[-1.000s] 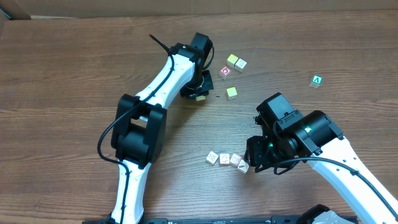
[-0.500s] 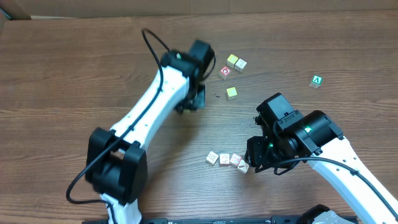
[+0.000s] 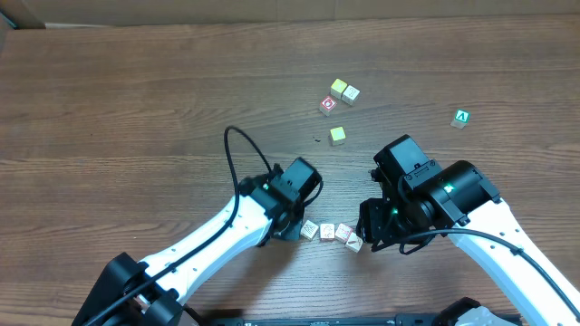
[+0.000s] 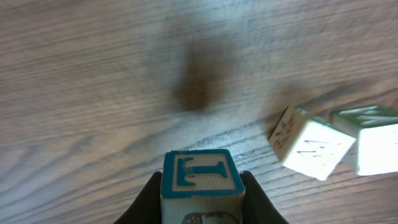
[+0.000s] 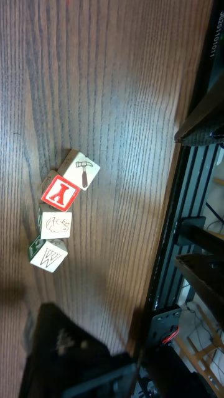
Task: Flip 5 blocks
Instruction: 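Carry the T block forward and place it at the left end of row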
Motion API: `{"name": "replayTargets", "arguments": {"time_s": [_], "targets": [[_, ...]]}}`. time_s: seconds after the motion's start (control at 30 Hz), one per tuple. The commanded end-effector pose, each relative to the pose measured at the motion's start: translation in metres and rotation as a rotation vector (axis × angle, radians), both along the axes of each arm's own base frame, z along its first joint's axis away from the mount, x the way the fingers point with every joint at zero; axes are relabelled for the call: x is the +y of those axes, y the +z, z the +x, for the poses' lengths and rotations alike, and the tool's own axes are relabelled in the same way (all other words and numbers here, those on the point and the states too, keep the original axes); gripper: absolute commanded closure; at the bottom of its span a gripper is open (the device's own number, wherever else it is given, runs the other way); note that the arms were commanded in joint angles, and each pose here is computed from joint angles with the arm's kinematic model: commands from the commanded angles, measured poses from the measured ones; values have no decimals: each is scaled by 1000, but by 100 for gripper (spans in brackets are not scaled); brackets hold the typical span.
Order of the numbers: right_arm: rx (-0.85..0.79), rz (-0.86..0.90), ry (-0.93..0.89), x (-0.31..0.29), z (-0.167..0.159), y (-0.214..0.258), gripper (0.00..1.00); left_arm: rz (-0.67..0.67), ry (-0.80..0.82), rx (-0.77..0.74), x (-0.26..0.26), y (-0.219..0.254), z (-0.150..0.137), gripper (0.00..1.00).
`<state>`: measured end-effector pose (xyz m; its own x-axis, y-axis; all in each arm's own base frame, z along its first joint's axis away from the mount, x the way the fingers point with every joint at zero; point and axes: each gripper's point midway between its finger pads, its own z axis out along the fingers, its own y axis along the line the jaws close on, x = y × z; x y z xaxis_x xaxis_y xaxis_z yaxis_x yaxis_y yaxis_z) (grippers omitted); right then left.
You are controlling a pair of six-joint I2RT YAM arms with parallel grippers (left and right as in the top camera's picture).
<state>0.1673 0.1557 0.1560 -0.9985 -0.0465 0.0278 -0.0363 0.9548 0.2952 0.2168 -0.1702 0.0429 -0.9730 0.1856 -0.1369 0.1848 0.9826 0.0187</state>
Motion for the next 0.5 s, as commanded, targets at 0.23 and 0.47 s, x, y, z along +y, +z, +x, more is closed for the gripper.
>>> {"name": "replayTargets", "arguments": {"time_s": [0.23, 0.47], "targets": [[-45, 27, 5, 3, 5, 12, 43, -88, -3, -13, -9, -26, -6, 90], [-45, 27, 6, 3, 5, 12, 43, -121, -12, -48, -17, -24, 3, 77]]}}
